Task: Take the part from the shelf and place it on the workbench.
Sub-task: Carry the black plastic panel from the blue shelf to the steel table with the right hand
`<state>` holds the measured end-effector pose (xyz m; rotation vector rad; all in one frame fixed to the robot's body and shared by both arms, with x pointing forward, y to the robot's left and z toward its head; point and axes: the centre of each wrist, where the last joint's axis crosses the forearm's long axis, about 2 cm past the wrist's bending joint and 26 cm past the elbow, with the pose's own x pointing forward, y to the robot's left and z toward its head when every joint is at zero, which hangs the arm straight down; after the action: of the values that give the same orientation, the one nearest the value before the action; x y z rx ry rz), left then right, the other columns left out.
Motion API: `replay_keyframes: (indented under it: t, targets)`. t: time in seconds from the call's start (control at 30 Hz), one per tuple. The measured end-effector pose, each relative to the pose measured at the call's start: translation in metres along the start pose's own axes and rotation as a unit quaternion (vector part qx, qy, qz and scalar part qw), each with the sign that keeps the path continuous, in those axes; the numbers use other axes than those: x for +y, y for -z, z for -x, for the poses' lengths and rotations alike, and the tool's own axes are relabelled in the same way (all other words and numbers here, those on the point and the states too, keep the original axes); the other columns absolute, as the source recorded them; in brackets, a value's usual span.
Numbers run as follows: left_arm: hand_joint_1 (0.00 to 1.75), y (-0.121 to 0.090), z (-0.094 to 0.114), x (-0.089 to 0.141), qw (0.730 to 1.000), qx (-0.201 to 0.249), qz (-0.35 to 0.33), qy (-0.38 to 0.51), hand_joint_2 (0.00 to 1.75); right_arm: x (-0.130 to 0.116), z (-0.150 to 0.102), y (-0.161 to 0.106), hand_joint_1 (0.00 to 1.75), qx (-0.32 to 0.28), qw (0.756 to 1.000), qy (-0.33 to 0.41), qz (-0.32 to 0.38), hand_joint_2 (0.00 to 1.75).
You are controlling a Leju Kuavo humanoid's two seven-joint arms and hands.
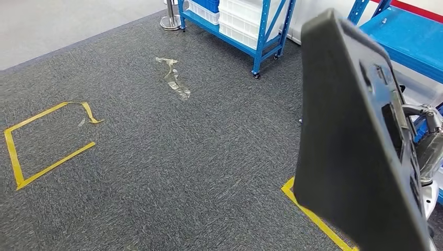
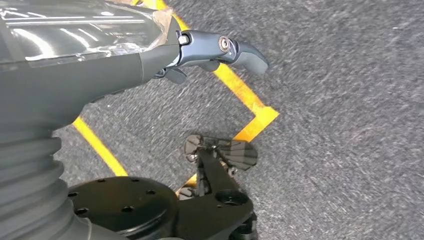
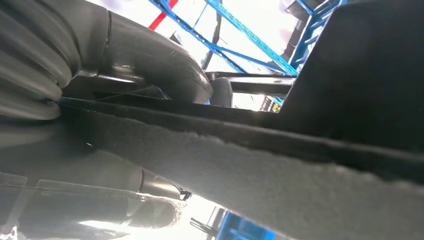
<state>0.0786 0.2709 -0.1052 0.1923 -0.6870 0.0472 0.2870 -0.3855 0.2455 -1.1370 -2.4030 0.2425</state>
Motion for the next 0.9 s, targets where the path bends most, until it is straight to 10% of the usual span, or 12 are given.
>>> replay_keyframes:
  t: [0.9]
  targets:
    - [0.00,0.005,-0.012,-0.004,1.000,-0.011,0.011,0.015,1.75,0.016,0.009,-0.007,1.75,0.039,0.998,-0.005,-0.053,1.75]
